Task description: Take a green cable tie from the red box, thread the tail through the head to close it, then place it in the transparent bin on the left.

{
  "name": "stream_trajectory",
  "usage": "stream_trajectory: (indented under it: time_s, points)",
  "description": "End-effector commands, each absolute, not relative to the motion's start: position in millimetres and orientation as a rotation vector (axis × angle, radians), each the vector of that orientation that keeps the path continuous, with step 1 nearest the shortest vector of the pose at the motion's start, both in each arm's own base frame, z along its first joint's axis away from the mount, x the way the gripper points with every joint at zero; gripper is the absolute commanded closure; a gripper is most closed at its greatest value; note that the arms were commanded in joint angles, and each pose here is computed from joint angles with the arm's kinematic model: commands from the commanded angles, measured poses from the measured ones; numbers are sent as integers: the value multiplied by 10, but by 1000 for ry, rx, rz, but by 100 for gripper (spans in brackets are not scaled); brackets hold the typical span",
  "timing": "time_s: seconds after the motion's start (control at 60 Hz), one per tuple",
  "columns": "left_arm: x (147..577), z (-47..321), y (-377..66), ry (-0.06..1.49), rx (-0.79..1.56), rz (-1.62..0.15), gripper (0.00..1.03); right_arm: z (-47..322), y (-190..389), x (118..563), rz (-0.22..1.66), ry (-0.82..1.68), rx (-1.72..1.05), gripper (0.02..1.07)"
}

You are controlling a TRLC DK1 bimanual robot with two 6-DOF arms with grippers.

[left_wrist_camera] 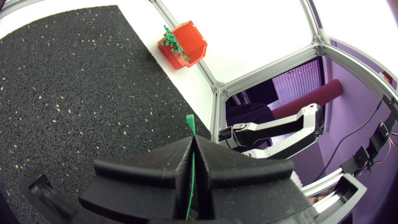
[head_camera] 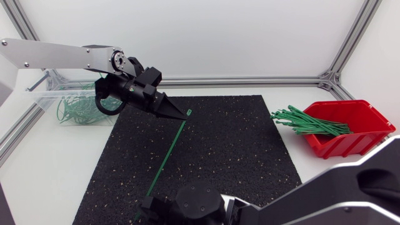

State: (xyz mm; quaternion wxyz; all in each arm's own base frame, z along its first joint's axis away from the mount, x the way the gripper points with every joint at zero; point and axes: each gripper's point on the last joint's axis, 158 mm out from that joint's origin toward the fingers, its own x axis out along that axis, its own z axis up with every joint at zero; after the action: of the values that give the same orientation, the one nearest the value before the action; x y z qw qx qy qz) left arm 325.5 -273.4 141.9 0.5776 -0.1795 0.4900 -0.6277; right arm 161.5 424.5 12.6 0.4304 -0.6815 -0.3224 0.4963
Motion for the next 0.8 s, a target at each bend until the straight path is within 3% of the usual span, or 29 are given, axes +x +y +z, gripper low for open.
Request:
stream_trajectory:
  time_s: [0.0,0.567,0.783]
  points:
    - [3250,1384,-2774,1146,-425,-1491,100,-53,4124,1604,1268,-784,-1749,67]
    - [3243,1381,-2778,1148,-425,-1492,100,-319,3961,2218,1195,-689,-1873,67]
    - [3251,1386,-2768,1145,-425,-1491,100,-337,3791,2247,1204,-676,-1895,67]
